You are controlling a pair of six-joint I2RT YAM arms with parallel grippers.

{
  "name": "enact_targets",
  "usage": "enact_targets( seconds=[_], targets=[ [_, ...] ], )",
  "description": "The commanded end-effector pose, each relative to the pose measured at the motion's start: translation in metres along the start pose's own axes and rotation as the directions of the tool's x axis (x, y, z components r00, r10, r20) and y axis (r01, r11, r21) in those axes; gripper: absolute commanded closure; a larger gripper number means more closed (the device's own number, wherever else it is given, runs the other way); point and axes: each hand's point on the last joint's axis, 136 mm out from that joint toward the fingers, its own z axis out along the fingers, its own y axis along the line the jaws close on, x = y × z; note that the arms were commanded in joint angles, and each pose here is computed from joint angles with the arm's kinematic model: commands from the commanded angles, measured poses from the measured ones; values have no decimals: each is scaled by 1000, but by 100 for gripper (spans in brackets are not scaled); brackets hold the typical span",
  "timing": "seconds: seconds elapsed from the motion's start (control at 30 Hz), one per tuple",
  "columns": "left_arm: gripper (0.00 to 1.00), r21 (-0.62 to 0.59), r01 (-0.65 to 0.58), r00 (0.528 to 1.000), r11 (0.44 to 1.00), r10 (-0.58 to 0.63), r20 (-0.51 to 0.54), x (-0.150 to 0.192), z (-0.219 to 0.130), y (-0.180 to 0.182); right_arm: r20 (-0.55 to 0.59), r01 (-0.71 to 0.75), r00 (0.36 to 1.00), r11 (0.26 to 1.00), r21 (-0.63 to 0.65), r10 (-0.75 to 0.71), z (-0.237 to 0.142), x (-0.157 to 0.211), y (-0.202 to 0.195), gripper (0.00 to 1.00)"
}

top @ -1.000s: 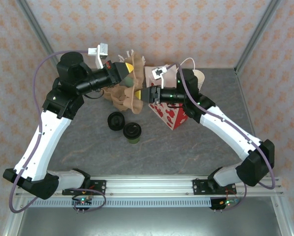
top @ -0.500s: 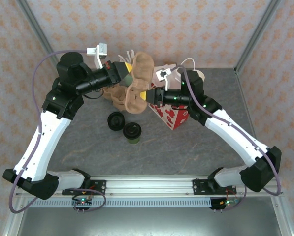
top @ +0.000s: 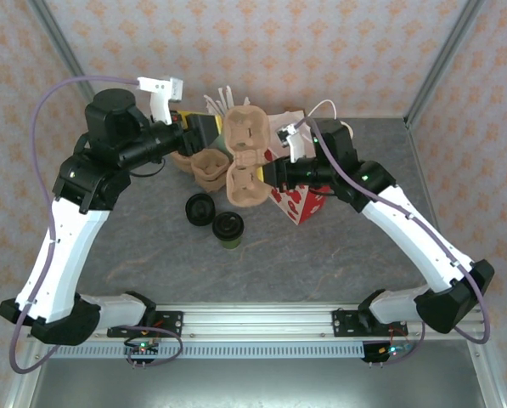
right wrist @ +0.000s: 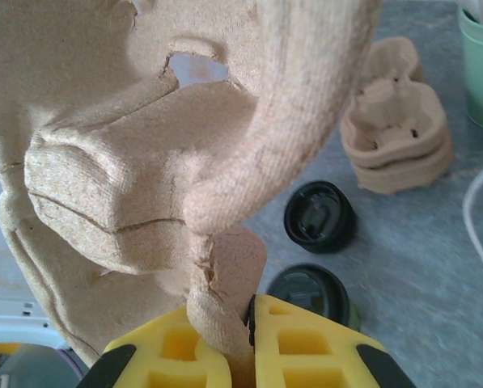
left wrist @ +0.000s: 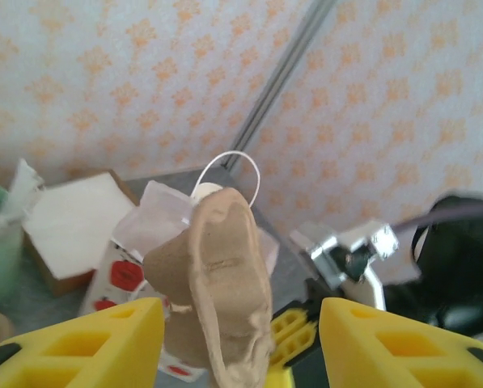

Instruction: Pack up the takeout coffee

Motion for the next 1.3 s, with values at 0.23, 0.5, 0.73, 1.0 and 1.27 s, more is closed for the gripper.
enact_targets(
  seconds=[0.23,0.5,0.73,1.0,1.27],
  targets=[
    [46,127,-615,709,779,615,-345,86,32,-30,-193,21,981,990,143,7,-15,27,-11,90],
    [41,301,-658,530,691,708,-467,125,46,-29,-242,27,970,985,169,14,-21,34,-12,90],
    [38,305,-700,456,645,733,-505,136,57,-18,-262,37,965,985,170,9,-22,36,-13,90],
    [39,323,-717,424,617,755,-500,143,71,-20,-268,34,963,986,162,11,-21,37,-11,90],
    [44,322,-728,400,605,756,-518,152,82,-14,-262,28,965,988,153,13,-21,36,-9,90]
  ],
)
